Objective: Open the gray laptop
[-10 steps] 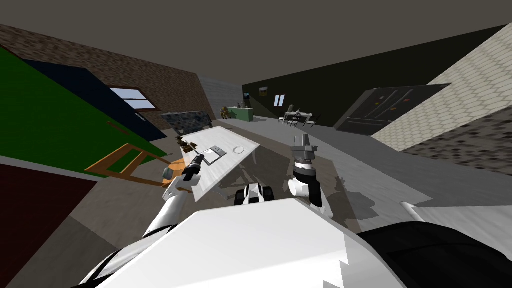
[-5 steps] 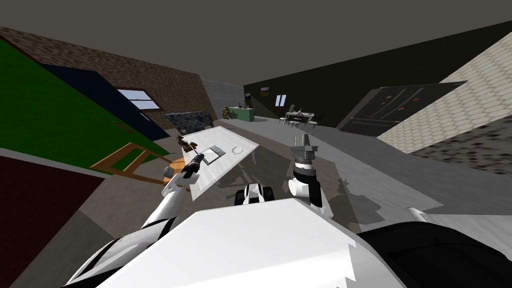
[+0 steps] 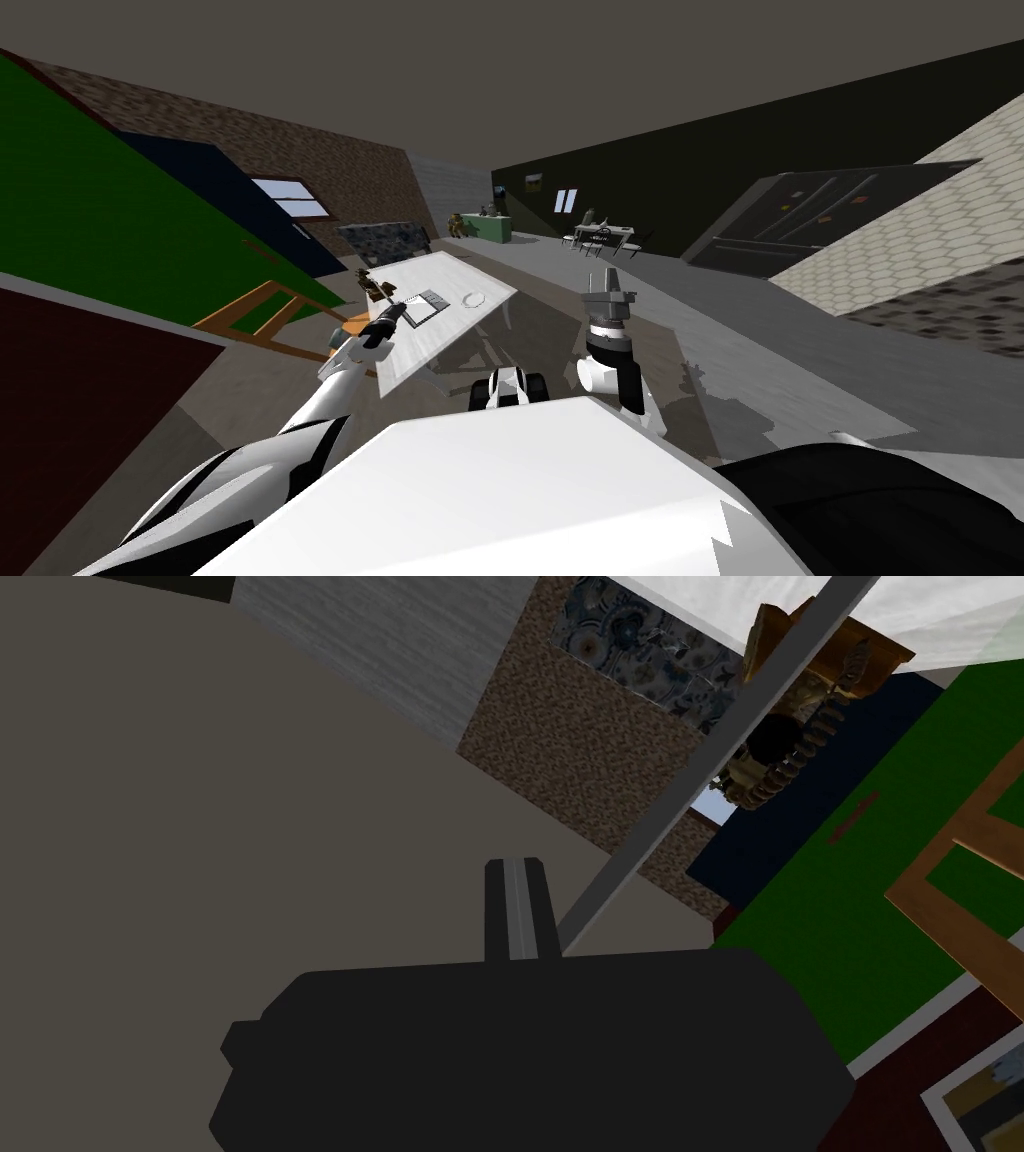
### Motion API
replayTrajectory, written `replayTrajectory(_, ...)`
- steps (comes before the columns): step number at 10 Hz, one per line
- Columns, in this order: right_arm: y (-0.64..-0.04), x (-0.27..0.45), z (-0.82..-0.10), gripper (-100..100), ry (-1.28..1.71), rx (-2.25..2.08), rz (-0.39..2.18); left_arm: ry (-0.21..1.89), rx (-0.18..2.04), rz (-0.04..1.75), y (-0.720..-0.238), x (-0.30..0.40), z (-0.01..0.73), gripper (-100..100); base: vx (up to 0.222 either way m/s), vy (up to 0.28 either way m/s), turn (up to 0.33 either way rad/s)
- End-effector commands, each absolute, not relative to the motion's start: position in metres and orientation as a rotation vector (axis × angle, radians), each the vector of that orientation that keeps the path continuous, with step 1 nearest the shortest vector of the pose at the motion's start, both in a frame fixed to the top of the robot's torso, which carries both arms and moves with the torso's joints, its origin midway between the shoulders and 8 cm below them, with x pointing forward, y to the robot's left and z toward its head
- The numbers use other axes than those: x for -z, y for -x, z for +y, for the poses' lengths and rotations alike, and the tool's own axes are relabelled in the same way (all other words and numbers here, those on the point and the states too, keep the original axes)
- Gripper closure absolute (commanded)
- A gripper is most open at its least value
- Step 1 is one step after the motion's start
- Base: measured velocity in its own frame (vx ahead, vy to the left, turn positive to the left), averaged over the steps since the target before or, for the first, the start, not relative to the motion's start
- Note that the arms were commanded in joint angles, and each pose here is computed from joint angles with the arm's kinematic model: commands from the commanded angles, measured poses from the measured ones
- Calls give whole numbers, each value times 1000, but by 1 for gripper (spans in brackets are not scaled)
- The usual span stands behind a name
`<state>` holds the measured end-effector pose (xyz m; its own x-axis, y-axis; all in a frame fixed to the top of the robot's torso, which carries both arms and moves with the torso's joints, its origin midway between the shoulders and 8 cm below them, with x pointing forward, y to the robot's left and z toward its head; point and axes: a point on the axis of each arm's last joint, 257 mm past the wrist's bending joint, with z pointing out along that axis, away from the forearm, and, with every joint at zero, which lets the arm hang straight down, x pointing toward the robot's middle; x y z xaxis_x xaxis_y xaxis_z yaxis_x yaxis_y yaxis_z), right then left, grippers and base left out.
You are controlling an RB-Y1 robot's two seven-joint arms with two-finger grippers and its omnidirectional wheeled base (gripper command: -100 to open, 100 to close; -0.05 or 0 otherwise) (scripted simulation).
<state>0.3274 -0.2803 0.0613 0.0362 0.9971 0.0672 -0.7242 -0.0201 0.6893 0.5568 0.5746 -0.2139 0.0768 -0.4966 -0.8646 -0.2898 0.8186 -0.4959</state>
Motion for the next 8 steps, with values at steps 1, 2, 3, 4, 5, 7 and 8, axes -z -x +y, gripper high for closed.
replayTrajectory(1, -327, -61, -280, 0, -655, -1478, 534, 680, 150, 1543, -552, 227, 587, 100, -2, -15, -7)
replayTrajectory(2, -327, -61, -280, 0, -655, -1478, 534, 626, 134, 1545, -564, 206, 592, 100, -2, -76, 105)
replayTrajectory(3, -327, -61, -280, 0, -655, -1478, 534, 643, 120, 1554, -562, 211, 600, 100, 3, -96, 63)
replayTrajectory(4, -327, -61, -280, 0, -655, -1478, 534, 601, 109, 1557, -574, 194, 603, 100, -16, -138, 103)
replayTrajectory(5, -327, -61, -280, 0, -655, -1478, 533, 620, 79, 1567, -568, 197, 618, 100, -5, -117, 56)
replayTrajectory(7, -327, -61, -280, 0, -655, -1478, 534, 631, 77, 1574, -565, 204, 621, 100, 8, -25, -6)
replayTrajectory(8, -327, -61, -280, 0, -655, -1478, 534, 601, 40, 1568, -563, 195, 627, -100, 85, -55, 206)
